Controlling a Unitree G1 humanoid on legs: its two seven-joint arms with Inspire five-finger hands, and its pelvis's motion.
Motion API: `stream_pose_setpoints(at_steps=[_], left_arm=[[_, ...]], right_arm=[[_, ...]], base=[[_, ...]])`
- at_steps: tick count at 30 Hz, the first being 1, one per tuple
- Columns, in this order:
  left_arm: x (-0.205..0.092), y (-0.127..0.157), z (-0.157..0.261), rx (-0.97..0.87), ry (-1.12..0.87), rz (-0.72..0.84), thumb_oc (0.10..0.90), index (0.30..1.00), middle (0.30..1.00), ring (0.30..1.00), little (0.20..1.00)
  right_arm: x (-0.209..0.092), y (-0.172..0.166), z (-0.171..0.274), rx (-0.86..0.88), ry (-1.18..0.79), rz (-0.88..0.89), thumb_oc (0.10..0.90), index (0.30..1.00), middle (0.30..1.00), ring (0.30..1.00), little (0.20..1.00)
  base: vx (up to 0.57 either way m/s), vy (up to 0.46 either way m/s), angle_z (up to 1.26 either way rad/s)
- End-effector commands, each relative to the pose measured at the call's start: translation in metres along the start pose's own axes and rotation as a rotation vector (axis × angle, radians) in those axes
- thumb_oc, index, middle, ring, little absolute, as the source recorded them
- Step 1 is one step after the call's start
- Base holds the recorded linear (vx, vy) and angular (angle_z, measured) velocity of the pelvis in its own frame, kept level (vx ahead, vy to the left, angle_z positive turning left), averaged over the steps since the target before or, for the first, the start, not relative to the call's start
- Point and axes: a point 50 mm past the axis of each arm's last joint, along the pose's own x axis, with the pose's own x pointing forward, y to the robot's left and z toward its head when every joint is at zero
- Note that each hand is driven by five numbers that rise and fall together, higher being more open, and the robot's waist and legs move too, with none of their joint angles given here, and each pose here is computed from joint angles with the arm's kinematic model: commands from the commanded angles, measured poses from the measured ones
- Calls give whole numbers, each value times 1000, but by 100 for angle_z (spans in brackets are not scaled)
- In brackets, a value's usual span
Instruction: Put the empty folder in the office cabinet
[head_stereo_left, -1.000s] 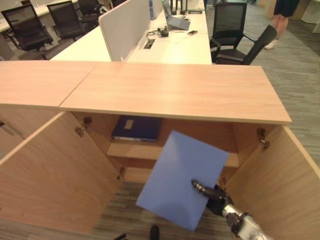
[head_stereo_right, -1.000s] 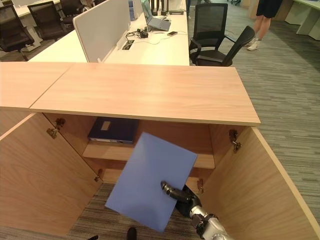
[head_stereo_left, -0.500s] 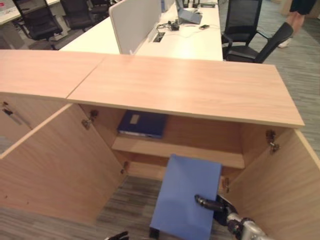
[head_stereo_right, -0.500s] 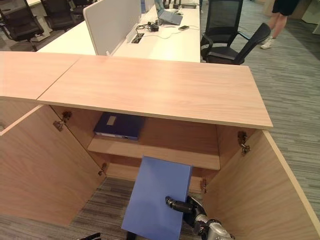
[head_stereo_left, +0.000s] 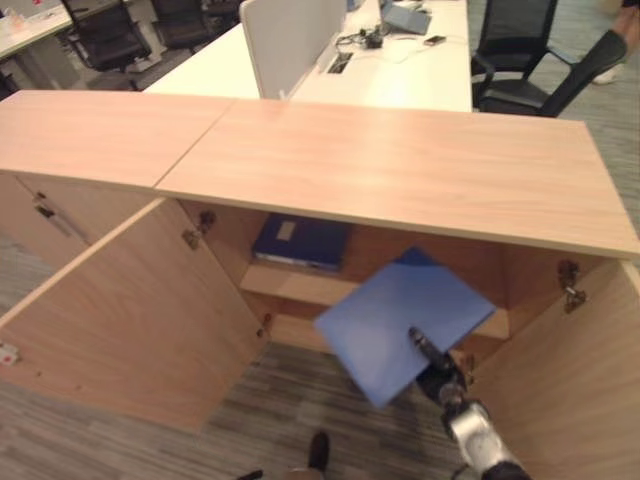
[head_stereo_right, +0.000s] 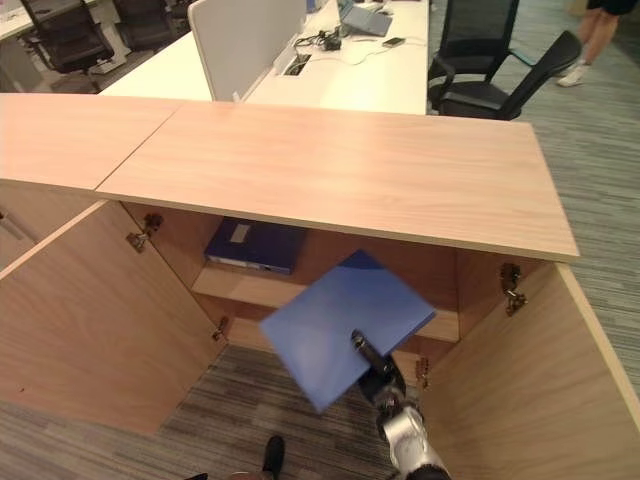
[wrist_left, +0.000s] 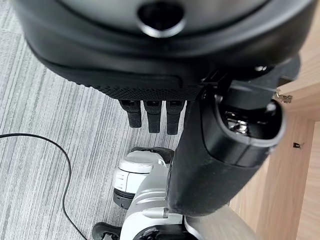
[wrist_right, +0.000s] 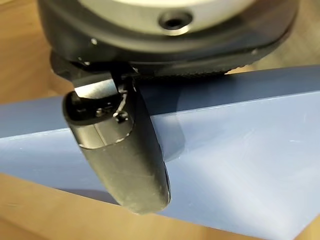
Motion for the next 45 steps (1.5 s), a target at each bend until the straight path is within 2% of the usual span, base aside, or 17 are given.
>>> stream_pose_setpoints(at_steps=[1,10,13,19,29,31,45], left_arm=[[8,3,46,67,-144,5,800,900,900,900,900],[10,-11,78,268,-229,-70,800,900,900,900,900],[10,-11,89,330,-253,-86,800,900,900,900,900],[7,-9,100,352,-291,-97,800,900,900,900,900],[3,0,102,374,-300,-93,800,900,900,900,900],[1,4,106,393,-311,-81,800,900,900,900,900],[-2,7,120,339,-373,-53,800,900,900,900,900]], right_arm=[[29,76,60,182,-296,158,400,300,300,300,300],[44,118,155,395,-522,77,400,300,300,300,300],[36,137,209,471,-626,64,400,300,300,300,300],[13,164,268,506,-752,110,400,300,300,300,300],[-18,184,320,453,-859,129,400,300,300,300,300],[-30,197,334,432,-899,152,400,300,300,300,300],[-65,244,362,365,-1000,245,400,300,300,300,300]], base=[[-50,-15,22],[-43,-6,15],[-32,1,5],[-28,18,11],[-17,3,4],[76,-15,19],[21,0,9]])
